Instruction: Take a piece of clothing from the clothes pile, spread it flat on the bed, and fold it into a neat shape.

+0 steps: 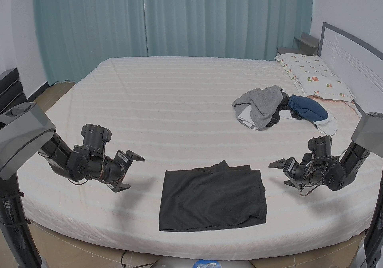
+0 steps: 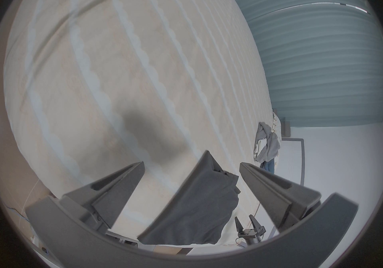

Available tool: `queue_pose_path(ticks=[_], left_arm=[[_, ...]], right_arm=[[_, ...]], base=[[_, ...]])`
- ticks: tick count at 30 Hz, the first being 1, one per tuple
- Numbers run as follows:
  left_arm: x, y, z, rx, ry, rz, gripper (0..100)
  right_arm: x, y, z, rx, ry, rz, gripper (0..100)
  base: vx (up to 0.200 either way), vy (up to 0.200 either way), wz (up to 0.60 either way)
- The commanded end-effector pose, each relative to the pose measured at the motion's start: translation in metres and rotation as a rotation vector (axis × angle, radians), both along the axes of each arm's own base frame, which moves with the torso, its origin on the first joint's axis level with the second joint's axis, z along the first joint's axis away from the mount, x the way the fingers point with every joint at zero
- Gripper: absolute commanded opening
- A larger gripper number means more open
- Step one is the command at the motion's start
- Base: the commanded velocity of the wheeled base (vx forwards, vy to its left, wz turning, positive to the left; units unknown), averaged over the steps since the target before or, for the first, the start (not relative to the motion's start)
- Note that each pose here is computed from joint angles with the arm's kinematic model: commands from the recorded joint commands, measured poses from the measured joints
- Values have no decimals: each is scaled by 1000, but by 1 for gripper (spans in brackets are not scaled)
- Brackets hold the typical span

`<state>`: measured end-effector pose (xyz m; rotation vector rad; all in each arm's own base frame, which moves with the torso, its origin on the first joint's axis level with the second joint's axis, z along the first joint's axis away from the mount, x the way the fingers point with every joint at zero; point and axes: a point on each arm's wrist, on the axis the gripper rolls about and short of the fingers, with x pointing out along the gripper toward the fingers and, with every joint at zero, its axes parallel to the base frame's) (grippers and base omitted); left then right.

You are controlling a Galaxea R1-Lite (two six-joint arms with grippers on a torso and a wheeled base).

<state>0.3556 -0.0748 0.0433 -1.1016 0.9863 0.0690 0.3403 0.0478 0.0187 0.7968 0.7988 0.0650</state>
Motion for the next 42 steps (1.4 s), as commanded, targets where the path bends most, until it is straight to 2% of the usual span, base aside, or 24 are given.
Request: queue_pose_path(ticks=[1,5,9,12,21,27,28,33,42], left_arm=[[-4,-15,-6,37,7,-28,100],[-3,-29,-18,113,3,-62,100],[6,-37,-44,328,-28,-118,100],[17,-38,-54,408,-57,-101,100],[32,-41,-63,388,-173,-68,100],[33,-42,-63,384,-187,-69,100],[33,-42,-63,385,-186,-69,0],[33,-42,-63,385,-185,-67,0],[31,-38,-64,449,-178,1,0]], right_arm=[[0,9,3,6,-9,21,100],[0,18,2,12,-6,42,100],[-2,26,-1,12,3,62,100],[-2,31,-1,9,0,77,100],[9,51,2,9,-35,123,100],[21,57,-7,8,-38,133,100],[21,57,-7,9,-37,132,100],[27,66,-14,8,-41,150,100],[38,83,-22,1,-59,187,100]], base=[[0,-200,0],[0,-50,0],[0,0,0],[0,0,0],[0,0,0],[0,0,0],[0,0,0],[0,0,0],[0,0,0]])
